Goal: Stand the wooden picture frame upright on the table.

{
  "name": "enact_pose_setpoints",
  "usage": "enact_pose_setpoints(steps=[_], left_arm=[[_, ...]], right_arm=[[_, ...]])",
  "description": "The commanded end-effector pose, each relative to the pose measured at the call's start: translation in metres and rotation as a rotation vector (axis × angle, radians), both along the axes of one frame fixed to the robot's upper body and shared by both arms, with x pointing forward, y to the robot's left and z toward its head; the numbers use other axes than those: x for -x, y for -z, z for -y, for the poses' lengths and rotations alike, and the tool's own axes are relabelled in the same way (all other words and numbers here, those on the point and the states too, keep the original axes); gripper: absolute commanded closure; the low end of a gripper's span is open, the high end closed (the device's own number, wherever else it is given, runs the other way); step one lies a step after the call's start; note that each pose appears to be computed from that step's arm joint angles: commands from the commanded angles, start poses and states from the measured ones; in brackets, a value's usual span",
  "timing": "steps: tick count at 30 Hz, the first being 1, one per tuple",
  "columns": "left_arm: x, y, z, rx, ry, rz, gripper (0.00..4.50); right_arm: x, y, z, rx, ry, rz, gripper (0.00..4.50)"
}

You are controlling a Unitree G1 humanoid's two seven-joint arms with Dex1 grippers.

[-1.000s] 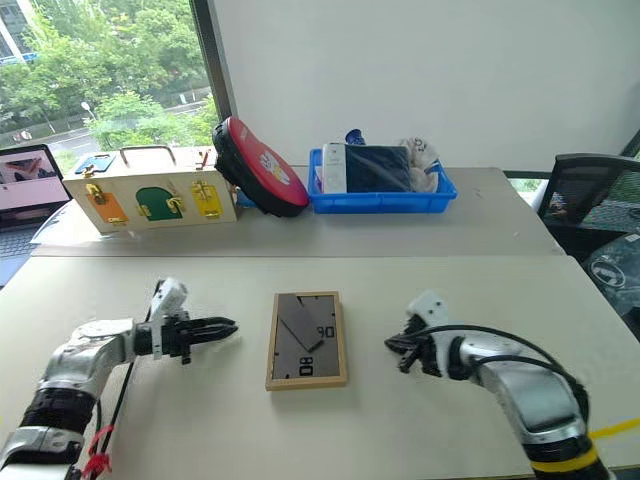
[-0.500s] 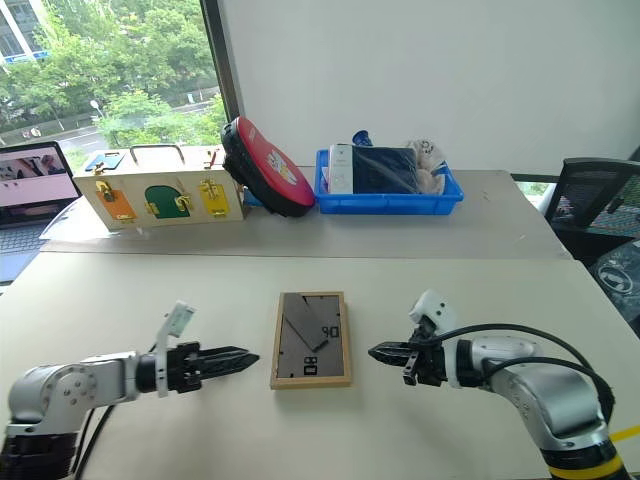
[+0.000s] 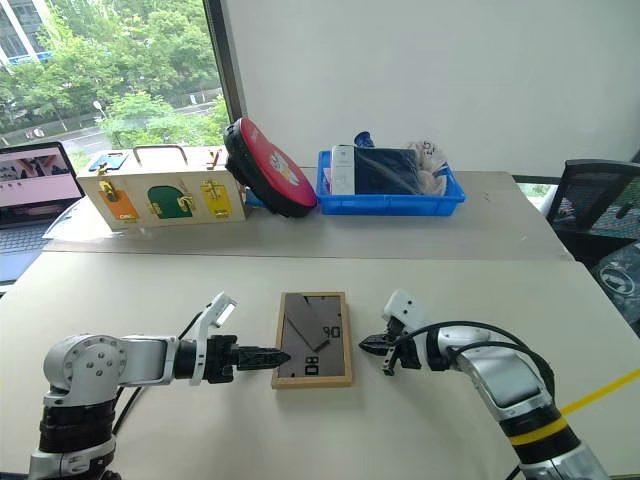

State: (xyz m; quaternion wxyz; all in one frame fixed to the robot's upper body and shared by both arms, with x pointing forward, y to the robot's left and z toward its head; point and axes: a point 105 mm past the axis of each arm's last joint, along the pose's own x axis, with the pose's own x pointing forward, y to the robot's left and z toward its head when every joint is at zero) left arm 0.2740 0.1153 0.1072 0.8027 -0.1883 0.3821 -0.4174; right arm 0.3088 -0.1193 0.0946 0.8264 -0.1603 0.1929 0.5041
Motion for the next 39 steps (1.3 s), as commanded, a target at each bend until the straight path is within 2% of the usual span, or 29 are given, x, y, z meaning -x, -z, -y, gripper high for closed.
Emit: enact_pose_setpoints(steps=[1, 8, 13, 17, 21, 24, 27, 34, 39], left_arm=[[-0.003, 0.014, 0.006, -0.046, -0.033, -0.041, 0.07], [0.002, 0.013, 0.024, 0.033, 0.001, -0.074, 0.07], [0.002, 0.012, 0.024, 0.031, -0.002, -0.077, 0.07], [0.001, 0.010, 0.010, 0.021, -0.015, -0.084, 1.17], [0.000, 0.007, -0.003, 0.026, -0.017, -0.093, 2.51], [0.000, 0.001, -0.007, 0.063, 0.003, -0.098, 3.08], [0.003, -0.007, -0.009, 0.118, 0.037, -0.087, 3.26], [-0.009, -0.020, -0.018, 0.206, 0.018, -0.065, 3.30], [-0.014, -0.027, -0.011, 0.255, 0.033, -0.073, 3.31]], right_arm=[[-0.002, -0.011, -0.015, -0.027, -0.050, 0.050, 4.50], [-0.001, -0.006, -0.028, -0.034, -0.063, 0.048, 4.50], [0.002, -0.003, -0.030, -0.037, -0.065, 0.044, 4.50], [-0.002, -0.003, -0.024, -0.024, -0.040, 0.052, 4.50], [-0.005, -0.009, -0.020, -0.028, -0.023, 0.066, 4.50], [-0.006, -0.015, -0.017, -0.037, -0.013, 0.081, 4.50], [-0.005, -0.024, -0.013, -0.059, -0.004, 0.092, 4.50], [0.009, -0.071, 0.023, -0.173, 0.065, 0.040, 4.50], [0.030, -0.108, 0.023, -0.290, 0.011, -0.008, 3.02]])
